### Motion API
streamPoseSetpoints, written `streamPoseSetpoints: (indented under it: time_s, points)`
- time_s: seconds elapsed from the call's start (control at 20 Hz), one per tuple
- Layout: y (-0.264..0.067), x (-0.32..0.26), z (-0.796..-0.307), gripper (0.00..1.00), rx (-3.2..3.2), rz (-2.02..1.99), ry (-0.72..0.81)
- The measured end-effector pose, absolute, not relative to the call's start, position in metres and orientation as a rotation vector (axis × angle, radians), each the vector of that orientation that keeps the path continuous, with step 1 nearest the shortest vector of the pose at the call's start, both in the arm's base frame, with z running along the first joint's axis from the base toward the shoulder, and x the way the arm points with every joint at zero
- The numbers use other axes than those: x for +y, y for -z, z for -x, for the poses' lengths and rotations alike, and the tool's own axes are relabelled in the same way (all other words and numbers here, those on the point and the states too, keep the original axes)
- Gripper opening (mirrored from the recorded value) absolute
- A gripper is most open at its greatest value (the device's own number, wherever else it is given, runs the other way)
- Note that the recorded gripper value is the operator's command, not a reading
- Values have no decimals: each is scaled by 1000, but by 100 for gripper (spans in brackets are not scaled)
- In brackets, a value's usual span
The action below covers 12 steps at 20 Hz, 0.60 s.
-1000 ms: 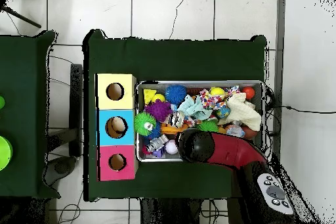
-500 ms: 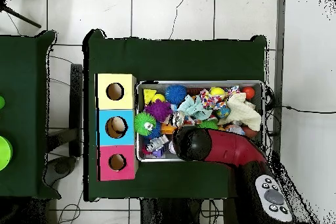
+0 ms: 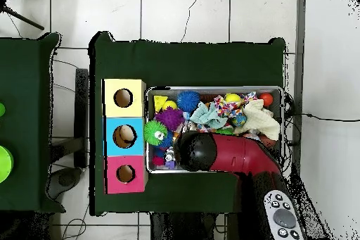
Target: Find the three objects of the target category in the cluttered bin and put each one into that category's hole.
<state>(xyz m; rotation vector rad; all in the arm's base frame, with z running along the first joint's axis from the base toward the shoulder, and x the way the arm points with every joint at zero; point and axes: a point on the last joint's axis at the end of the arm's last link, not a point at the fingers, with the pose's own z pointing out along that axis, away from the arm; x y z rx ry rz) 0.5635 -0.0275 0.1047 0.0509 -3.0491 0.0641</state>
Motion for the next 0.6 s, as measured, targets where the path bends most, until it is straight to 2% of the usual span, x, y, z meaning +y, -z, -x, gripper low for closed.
streamPoseSetpoints:
  time_s: [0.6]
  points:
    - [-139, 13, -573, 0, -3038, -100, -53]
